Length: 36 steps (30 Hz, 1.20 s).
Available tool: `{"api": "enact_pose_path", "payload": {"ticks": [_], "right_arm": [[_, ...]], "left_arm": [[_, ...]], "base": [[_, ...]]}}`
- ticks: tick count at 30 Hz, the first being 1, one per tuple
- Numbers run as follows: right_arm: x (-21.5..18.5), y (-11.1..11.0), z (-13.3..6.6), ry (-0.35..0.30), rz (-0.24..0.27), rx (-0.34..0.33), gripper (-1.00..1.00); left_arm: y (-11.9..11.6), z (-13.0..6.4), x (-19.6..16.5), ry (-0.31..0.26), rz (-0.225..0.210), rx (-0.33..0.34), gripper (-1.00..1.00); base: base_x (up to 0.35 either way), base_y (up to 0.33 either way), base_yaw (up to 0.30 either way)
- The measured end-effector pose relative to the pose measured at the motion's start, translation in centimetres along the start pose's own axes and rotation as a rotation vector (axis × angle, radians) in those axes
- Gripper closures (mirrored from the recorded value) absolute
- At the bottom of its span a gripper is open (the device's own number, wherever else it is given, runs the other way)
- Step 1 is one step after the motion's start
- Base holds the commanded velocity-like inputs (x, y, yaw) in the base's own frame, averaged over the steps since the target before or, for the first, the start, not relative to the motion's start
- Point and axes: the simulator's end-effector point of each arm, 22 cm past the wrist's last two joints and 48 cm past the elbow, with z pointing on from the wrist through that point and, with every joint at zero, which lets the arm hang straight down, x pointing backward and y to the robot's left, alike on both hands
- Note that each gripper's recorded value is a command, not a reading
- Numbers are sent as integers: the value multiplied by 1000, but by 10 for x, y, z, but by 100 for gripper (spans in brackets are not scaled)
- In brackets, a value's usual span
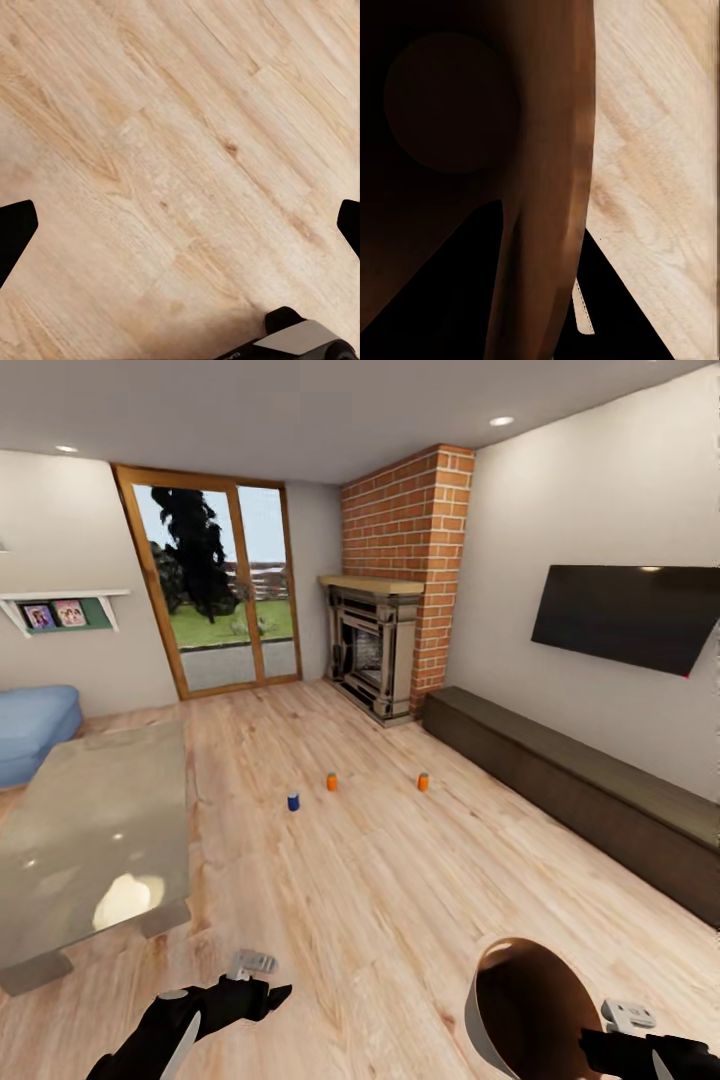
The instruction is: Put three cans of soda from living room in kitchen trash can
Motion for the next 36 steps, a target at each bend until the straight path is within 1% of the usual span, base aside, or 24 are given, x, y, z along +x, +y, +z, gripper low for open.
{"api": "enact_pose_path", "payload": {"ticks": [5,12,17,22,36], "right_arm": [[0,0,0,0,-1,0,100],[0,0,0,0,-1,0,100],[0,1,0,1,-3,-1,100],[1,3,1,4,-14,-2,100],[2,4,1,6,-19,-3,100]], "left_arm": [[0,0,1,2,-1,0,-100],[2,5,28,51,-26,2,-100],[2,5,33,60,-31,3,-100],[2,5,34,62,-31,4,-100],[2,5,34,62,-31,6,-100]], "base": [[266,-211,-191],[280,-188,-240],[291,-163,-209],[311,-74,-57],[323,-7,-5]]}}
